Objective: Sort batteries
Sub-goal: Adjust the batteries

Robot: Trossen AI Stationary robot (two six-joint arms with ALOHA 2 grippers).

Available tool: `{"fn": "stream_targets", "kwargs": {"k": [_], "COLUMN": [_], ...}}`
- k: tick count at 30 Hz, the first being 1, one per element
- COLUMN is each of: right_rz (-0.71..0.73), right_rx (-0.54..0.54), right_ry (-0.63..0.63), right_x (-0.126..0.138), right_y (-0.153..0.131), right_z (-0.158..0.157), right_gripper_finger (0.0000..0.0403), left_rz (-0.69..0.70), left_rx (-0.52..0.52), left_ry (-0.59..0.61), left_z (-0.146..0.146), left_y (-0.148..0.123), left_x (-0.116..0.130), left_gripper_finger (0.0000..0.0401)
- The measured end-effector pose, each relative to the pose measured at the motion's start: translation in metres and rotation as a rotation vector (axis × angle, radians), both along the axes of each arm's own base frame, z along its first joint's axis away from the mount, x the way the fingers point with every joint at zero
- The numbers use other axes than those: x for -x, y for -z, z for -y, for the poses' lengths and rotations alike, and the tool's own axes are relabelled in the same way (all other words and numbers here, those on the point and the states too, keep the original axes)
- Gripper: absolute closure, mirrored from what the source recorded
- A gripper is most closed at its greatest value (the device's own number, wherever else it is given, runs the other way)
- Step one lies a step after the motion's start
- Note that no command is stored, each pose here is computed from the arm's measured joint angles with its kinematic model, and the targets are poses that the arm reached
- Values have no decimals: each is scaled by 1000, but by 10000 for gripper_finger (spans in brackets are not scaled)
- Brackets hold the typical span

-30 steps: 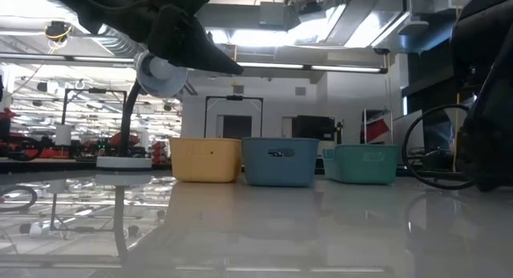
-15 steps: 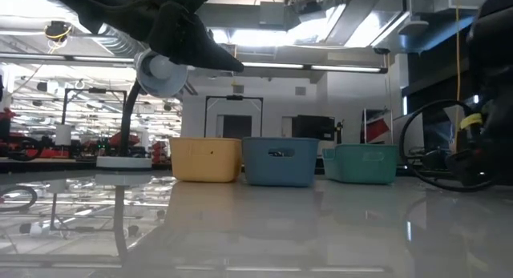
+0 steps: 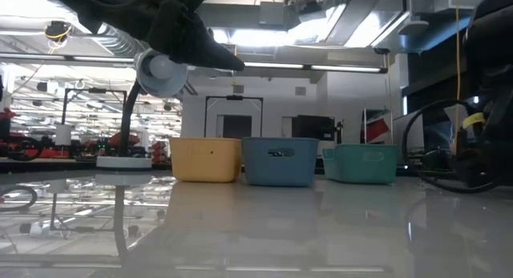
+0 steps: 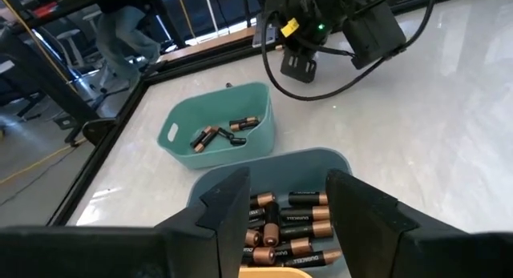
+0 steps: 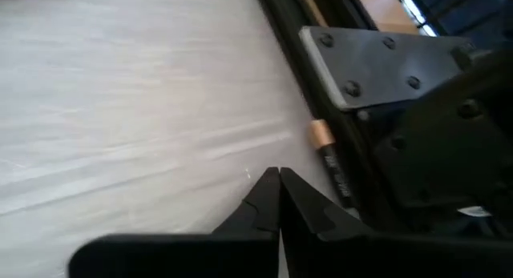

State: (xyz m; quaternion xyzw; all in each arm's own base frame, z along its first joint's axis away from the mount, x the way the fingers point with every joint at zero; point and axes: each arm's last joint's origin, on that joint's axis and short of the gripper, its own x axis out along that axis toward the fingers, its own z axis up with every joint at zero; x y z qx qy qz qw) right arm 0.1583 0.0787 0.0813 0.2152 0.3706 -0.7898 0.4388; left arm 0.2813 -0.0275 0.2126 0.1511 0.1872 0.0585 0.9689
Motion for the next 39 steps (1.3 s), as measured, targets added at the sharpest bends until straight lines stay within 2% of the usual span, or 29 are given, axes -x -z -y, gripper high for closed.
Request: {"fn": "stream_targets", "kwargs": {"k": [6,8,11,13,19,25,29,34,37,39], "right_rz": [44,51,35,29,27,-1,17,102,169,171], "right_rx": [43,45,47,46,97,139,190,286,298,283], "right_ry": [-92,-33,209,278,215,329,260,72,-34,-37], "right_x": [-6,-5,2,7,10,9,9,3,-3,-8], "right_y": [-1,-1,-2,0,7,11,13,13,14,13], "right_z": [0,0,-2,-4,-1,-4,-1,9,9,7], "right_gripper_finger": [402,402,402,402,402,402,402,402,402,402], "left_rz": [4,5,12,12,13,11,11,14,15,15], "left_rx": [-4,-2,9,10,10,10,10,13,14,15], "left_ry": [0,-1,-4,-5,-5,-4,-4,-5,-5,-6], "left_z": [0,0,0,0,0,0,0,0,0,0], "left_y": [0,-1,-1,-1,-1,-1,-1,-1,-1,-1], "left_x": [0,0,0,0,0,0,0,0,0,0], "left_gripper_finger": [245,245,245,245,245,245,245,245,245,245]}}
